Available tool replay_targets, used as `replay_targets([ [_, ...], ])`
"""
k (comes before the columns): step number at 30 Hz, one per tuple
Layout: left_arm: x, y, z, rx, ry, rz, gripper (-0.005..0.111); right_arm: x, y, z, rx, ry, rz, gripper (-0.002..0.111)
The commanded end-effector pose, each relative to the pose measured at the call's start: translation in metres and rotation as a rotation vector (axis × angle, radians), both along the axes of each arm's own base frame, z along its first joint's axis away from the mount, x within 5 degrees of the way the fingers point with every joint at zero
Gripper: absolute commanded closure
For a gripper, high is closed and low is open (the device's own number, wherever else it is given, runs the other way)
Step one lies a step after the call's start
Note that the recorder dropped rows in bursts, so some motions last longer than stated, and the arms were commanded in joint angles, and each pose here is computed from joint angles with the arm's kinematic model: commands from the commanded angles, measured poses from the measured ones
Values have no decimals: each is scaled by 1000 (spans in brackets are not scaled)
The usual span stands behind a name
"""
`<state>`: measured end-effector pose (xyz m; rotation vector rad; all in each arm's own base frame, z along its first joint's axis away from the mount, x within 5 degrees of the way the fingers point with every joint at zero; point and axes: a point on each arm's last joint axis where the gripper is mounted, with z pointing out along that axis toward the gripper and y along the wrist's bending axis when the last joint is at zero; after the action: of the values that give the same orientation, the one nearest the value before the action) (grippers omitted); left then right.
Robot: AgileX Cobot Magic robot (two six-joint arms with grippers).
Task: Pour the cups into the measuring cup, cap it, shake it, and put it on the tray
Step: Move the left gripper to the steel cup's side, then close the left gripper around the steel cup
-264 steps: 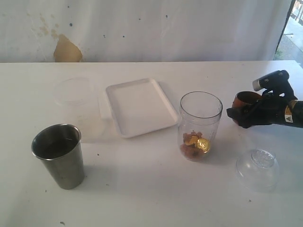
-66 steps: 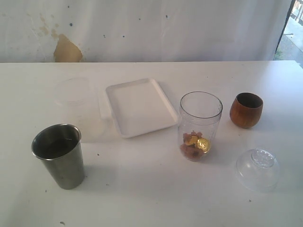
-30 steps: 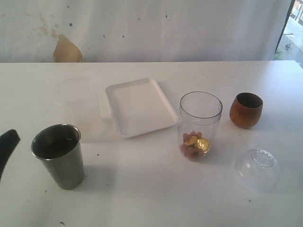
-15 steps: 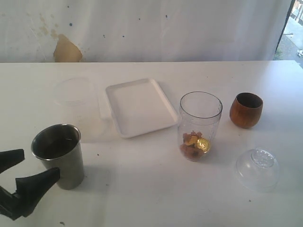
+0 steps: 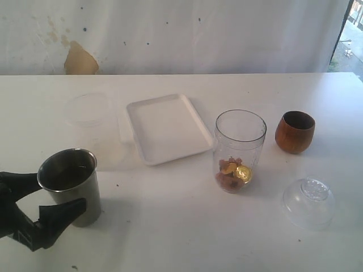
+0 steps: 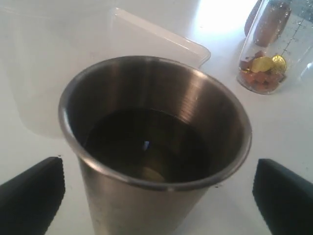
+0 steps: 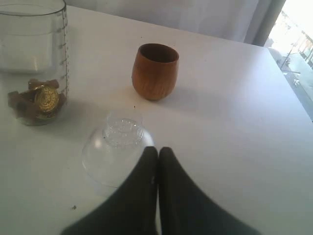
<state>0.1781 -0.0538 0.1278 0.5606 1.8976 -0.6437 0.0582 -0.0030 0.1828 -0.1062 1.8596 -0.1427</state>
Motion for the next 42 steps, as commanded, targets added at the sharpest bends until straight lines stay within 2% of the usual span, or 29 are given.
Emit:
replay_targets([
  [1,4,-2,-11,28,6,-46,2,0,0,-1,-9,-3,6,108],
  [8,5,-4,-23,36,-36,-94,2,0,0,-1,-9,-3,6,108],
  [11,7,-4,-30,60,-30,-106,2,0,0,-1,-9,-3,6,108],
  [26,30,-8,-50,44,-5,-197,2,0,0,-1,-9,-3,6,108],
  [32,41,-10,-56,44,-21,-247,2,0,0,-1,-9,-3,6,108],
  [42,60,-9,-53,34,-61,-235,2,0,0,-1,-9,-3,6,108],
])
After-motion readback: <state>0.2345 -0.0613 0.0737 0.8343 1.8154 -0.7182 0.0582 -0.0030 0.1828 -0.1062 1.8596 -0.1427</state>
